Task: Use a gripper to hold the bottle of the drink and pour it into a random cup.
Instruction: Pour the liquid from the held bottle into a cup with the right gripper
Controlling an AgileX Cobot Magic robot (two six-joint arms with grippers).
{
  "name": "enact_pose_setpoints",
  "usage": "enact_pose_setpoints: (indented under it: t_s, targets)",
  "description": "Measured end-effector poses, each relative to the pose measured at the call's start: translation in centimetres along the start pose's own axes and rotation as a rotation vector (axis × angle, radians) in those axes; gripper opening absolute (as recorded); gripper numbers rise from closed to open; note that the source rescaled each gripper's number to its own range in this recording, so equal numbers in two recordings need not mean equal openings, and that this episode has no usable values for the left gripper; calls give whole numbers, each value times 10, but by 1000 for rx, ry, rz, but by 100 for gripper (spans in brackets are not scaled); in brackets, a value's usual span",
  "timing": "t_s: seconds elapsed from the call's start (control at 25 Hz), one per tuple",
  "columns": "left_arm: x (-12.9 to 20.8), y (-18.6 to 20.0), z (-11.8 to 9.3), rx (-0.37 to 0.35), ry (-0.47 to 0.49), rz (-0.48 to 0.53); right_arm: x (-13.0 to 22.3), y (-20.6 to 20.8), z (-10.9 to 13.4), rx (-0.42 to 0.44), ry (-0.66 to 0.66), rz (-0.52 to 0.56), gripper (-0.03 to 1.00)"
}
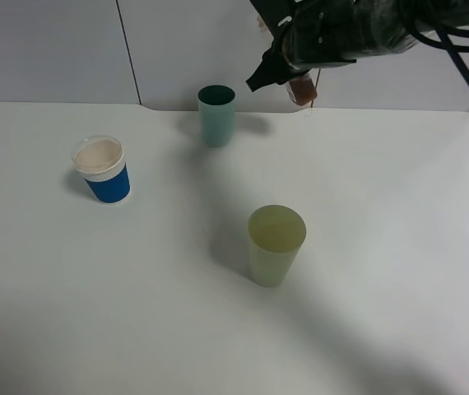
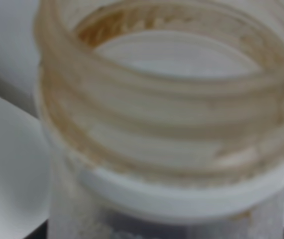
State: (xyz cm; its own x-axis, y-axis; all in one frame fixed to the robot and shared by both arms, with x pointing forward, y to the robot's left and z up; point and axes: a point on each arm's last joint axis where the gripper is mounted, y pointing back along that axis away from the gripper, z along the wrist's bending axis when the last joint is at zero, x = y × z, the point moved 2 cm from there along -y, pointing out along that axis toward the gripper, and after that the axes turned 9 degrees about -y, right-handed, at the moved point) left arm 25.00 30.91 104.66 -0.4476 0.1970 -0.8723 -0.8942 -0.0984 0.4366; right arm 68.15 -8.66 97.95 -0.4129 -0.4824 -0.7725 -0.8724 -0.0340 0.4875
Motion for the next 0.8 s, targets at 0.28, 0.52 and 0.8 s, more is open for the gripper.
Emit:
enact_pose_setpoints:
  t_s: [0.28,0.52,0.8]
  targets:
    - [0,0,0,0,0,0,4,-9,10,45,138,35,0]
    - [0,0,0,0,0,0,-8,-10,18,79,175,36,0]
    - [0,0,0,0,0,0,-19,-13,32,78,229,47,0]
